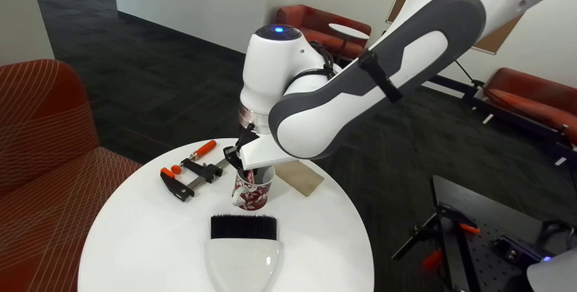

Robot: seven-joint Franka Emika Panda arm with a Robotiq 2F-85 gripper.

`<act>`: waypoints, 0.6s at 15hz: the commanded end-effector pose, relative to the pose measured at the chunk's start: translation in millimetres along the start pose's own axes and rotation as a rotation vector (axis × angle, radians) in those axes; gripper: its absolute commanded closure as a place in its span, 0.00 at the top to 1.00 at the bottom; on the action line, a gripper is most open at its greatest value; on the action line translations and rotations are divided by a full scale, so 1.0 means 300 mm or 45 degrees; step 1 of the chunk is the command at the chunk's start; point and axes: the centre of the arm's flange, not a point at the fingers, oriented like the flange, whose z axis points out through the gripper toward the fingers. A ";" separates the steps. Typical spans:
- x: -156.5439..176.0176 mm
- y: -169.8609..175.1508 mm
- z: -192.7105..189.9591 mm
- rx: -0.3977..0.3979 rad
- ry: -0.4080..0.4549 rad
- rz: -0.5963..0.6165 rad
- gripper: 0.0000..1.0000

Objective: Put the orange marker on the table

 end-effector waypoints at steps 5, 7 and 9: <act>-0.057 0.025 -0.141 -0.014 0.163 0.022 0.05; -0.069 0.047 -0.210 0.021 0.191 0.023 0.05; -0.076 0.070 -0.275 0.047 0.198 0.027 0.05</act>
